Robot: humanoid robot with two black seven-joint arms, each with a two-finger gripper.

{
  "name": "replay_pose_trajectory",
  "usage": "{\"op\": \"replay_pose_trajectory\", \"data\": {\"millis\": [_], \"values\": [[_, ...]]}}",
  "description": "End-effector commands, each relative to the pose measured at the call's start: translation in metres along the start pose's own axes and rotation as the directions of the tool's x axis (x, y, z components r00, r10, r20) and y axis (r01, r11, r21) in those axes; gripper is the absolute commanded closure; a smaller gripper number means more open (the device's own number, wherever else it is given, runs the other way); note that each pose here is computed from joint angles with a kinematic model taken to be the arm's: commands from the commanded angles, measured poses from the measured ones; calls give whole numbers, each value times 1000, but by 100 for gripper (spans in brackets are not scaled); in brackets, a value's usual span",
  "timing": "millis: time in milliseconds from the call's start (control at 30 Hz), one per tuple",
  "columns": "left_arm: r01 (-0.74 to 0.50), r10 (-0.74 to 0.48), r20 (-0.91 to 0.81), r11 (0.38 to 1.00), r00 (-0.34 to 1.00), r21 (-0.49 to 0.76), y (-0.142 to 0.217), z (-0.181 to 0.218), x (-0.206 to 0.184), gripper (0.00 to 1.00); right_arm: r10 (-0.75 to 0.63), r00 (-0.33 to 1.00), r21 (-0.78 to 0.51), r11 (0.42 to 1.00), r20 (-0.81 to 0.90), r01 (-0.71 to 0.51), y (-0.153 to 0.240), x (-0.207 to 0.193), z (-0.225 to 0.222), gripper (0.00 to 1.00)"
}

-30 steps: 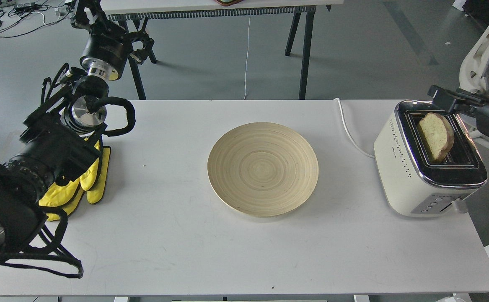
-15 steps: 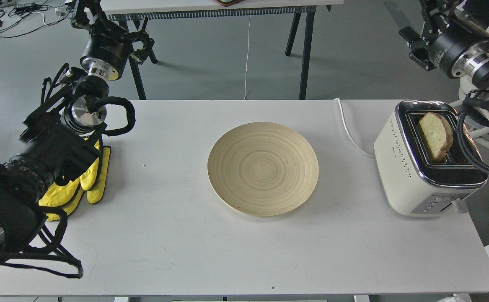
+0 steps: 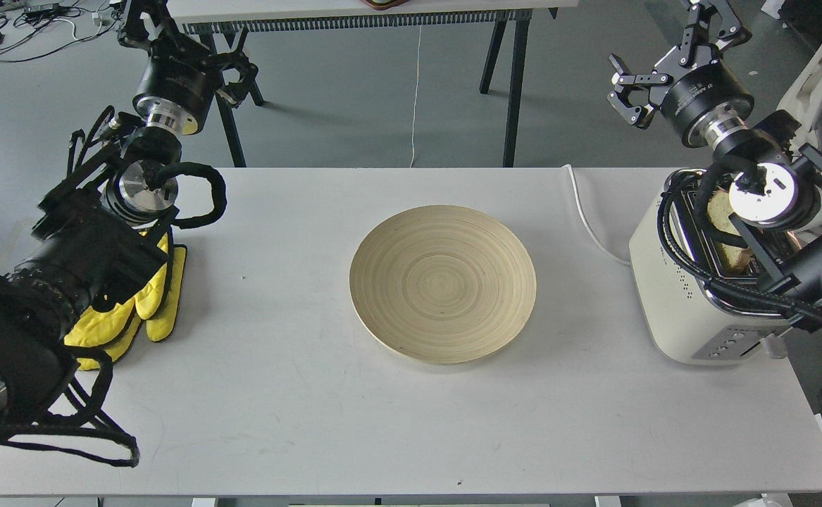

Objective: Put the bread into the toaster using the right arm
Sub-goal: 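Open the right gripper and raise it away from the toaster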

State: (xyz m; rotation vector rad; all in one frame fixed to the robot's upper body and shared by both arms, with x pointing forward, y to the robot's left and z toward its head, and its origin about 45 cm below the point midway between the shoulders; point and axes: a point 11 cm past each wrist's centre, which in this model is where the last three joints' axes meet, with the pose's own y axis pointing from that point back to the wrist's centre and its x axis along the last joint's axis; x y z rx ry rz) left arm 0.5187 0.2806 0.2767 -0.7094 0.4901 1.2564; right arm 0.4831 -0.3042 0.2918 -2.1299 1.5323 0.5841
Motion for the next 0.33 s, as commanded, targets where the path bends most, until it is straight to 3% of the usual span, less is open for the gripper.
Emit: {"op": "replay_pose_trajectory", "data": {"millis": [0,300], "values": [[0,0,-3,1000,1000,-2,0,0,0,0,-22,998,26,999,66,20,2,7,7,0],[0,0,1,1000,1000,-1,0,1,0,0,-53,990,68,997,132,45,-6,-2,14,0]]}}
